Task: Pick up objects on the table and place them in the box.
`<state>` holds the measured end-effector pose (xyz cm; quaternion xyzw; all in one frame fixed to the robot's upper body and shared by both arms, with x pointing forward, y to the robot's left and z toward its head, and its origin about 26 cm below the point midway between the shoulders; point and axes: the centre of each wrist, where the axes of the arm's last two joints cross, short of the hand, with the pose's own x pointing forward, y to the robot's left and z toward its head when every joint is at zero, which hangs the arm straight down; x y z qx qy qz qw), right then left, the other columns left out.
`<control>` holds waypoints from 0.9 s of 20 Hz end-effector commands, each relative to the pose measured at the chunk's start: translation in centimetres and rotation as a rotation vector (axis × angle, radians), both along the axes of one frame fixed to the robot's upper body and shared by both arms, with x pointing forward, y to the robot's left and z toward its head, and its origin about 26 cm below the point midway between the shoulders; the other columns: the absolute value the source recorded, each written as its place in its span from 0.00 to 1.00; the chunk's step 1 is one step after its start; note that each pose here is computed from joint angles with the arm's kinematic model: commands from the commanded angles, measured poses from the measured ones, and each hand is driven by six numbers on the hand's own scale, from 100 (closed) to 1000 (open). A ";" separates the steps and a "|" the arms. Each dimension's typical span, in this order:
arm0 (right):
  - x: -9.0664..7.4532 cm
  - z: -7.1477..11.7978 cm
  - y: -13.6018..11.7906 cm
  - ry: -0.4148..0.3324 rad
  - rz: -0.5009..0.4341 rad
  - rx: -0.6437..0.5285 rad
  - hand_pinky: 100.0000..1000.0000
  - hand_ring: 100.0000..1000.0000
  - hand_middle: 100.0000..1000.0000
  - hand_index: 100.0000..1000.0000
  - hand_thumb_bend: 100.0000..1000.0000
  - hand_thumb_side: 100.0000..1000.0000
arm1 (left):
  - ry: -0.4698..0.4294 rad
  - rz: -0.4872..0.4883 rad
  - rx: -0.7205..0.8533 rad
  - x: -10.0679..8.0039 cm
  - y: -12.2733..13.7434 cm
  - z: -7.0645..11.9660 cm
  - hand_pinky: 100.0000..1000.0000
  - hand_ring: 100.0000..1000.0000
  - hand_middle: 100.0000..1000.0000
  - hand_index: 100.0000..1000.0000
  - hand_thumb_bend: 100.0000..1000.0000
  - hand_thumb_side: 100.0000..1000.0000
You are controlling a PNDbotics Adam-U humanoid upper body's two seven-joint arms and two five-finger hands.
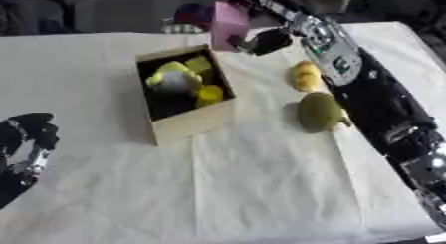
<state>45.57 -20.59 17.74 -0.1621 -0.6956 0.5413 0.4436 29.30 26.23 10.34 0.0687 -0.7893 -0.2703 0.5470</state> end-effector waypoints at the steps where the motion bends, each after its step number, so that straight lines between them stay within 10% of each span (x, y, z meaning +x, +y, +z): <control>1: 0.2 -0.6 1.3 0.001 0.040 -0.063 0.82 0.68 0.55 0.89 0.22 0.13 | -0.019 0.013 0.011 0.0 0.5 0.5 0.85 0.58 0.57 0.76 0.14 0.51; 9: 0.3 -2.4 1.6 -0.043 0.062 -0.190 0.88 0.81 0.82 1.00 0.49 0.27 | -0.015 0.016 0.011 -0.1 0.4 0.4 0.85 0.58 0.56 0.76 0.14 0.51; 18: -2.1 3.5 -2.9 -0.185 0.075 -0.044 0.90 0.81 0.90 1.00 0.59 0.36 | -0.007 0.032 0.018 -0.3 0.8 0.2 0.85 0.58 0.56 0.76 0.15 0.51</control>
